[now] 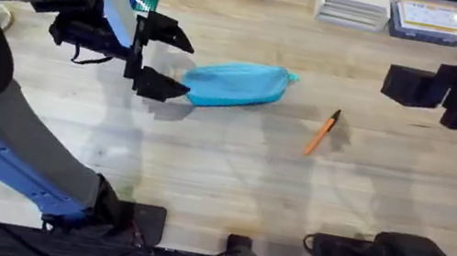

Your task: Unzip the bag, pick up the pens from the table one at a time and place them inside, then zip the bag closed.

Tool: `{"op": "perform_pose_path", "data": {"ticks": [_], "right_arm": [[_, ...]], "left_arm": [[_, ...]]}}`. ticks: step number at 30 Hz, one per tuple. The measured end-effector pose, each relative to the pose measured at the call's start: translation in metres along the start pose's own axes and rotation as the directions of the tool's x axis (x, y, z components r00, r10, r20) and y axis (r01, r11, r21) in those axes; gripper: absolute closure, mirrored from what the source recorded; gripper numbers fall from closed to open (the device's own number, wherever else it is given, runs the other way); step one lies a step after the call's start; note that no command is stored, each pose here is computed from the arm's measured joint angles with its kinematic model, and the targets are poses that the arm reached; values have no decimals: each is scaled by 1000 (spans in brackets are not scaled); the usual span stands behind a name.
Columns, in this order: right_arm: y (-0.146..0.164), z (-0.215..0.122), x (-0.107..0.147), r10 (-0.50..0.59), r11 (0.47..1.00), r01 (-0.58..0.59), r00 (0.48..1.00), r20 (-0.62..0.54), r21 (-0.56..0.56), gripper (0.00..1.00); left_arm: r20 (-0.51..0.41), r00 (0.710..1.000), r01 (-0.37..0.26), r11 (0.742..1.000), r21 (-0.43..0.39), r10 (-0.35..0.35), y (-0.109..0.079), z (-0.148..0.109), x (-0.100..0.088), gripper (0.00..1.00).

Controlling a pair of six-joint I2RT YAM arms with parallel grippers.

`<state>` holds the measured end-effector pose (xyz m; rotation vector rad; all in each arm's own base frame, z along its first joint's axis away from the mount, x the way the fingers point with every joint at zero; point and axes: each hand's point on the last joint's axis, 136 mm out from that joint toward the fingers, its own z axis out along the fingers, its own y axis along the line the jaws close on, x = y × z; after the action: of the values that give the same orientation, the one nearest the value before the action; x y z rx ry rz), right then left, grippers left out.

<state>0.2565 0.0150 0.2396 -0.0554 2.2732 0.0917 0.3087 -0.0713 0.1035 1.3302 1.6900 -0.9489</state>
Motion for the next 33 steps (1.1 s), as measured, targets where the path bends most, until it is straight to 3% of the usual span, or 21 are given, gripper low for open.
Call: {"op": "perform_pose_path", "data": {"ticks": [5, 24, 25, 30, 33], "right_arm": [[0, 0, 0, 0, 1000, 0, 1000, 0, 0, 4], [0, 0, 0, 0, 1000, 0, 1000, 0, 0, 3], [0, 0, 0, 0, 1000, 0, 1000, 0, 0, 3], [0, 0, 0, 0, 1000, 0, 1000, 0, 0, 4], [0, 0, 0, 0, 1000, 0, 1000, 0, 0, 4]], "left_arm": [[5, 999, 34, 999, 31, -34, -2, 8, 6, 7], [3, 1000, 24, 998, 61, -24, -7, 17, 3, 8], [3, 1000, 25, 998, 61, -25, -7, 17, 3, 111], [4, 1000, 21, 998, 60, -21, -6, 17, 3, 895], [4, 1000, 17, 998, 59, -17, -6, 17, 3, 955]]}}
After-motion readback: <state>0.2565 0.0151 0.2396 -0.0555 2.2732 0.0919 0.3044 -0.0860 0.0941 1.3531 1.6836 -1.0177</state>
